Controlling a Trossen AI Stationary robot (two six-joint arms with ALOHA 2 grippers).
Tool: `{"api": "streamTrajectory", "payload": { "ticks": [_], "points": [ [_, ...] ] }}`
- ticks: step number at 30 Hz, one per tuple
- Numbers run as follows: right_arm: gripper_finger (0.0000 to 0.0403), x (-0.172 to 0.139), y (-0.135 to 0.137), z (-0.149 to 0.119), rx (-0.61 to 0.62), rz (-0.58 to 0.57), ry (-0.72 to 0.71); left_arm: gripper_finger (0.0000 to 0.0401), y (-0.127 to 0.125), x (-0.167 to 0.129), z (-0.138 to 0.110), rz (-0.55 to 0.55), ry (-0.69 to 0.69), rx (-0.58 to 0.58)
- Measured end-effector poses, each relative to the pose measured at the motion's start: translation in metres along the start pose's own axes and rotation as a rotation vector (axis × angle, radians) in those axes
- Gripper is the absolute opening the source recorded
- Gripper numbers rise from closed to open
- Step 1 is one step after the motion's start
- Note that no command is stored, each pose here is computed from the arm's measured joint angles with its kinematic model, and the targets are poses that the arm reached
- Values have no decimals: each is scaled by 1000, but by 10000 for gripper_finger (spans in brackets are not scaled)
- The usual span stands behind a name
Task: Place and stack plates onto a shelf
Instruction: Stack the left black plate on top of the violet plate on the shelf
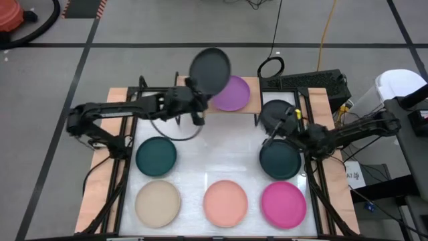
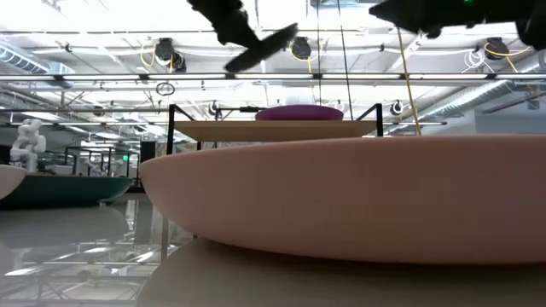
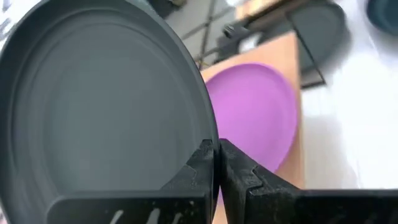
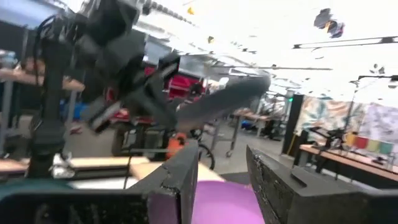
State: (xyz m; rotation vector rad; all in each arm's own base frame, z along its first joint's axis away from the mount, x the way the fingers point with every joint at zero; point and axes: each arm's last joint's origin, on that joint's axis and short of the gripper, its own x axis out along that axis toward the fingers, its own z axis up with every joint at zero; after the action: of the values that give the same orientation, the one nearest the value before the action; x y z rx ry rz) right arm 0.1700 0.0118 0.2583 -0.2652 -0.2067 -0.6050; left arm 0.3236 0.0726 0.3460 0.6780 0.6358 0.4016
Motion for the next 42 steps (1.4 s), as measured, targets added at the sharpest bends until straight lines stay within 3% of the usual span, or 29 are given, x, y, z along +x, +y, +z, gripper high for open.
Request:
{"api": "streamTrajectory", "payload": {
  "ticks": [6,13,27,42],
  "points": [
    [121,-12,-4,10,16,17,-17,10,-15,37,12,-203,94,165],
    [121,-12,-2,6,-26,41,21,10,-23,59,13,-382,120,231],
    [121,-12,0,4,18,52,40,10,11,75,13,-517,206,222],
    [121,-12,0,4,13,53,39,10,3,108,1,-607,239,213]
  ]
}}
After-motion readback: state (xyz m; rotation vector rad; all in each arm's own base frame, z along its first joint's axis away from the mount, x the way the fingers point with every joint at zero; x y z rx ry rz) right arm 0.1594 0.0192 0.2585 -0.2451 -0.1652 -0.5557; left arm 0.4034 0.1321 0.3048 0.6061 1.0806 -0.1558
